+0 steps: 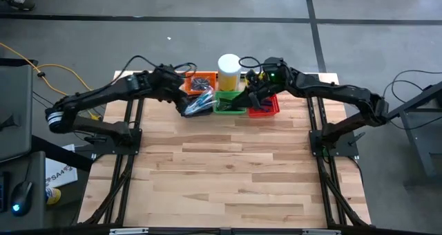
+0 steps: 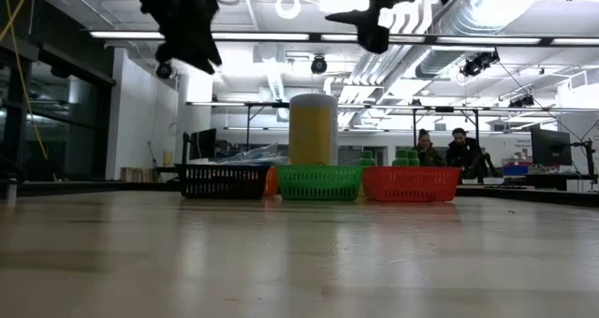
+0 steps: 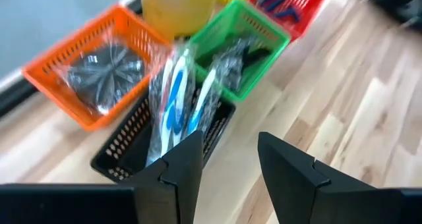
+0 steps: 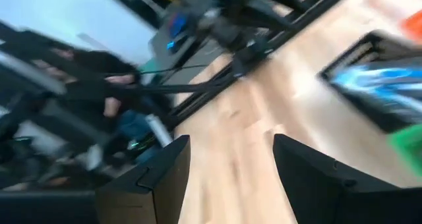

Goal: Pick & Place Travel size toiletries
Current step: Return to Home Position

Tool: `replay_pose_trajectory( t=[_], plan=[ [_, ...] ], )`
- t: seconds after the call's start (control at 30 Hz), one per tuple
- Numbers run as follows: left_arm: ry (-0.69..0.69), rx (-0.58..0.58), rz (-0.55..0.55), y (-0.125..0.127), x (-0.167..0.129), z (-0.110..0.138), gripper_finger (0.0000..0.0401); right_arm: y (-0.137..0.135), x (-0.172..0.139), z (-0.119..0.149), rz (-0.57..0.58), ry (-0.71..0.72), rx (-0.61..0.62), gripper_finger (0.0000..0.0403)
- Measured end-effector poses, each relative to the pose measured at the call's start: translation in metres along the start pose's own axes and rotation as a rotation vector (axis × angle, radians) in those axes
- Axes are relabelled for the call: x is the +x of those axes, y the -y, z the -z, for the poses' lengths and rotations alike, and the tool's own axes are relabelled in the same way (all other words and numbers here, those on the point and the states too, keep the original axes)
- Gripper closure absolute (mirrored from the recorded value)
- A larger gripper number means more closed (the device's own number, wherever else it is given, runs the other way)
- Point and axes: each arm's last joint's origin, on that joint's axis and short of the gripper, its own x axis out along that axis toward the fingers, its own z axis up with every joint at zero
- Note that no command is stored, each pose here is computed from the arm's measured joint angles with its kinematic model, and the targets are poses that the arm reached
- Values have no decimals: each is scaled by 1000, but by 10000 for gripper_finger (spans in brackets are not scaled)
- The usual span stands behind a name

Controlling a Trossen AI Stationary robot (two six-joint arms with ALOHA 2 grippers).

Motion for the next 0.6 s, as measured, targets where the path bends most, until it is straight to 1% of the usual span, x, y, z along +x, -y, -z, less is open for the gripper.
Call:
replay_pose_trajectory(
  t=[0.1,0.23,0.33,0.43,0.5,0.6],
  plan=[
    [56,18,25,3,-18,2,254,-9,-14,1,100,63,-55,192],
    [114,107,56,13,-35,7,254,-22,-29,7,256,119,-136,192],
    [162,154,63,24,-45,12,254,-32,-35,15,372,135,-190,192],
    [216,201,67,34,-49,23,254,-41,-40,25,480,135,-224,192],
    [252,230,90,38,-51,34,254,-48,-39,32,519,135,-244,192],
    [303,250,151,39,-52,55,254,-60,-38,42,508,113,-295,192]
  ],
)
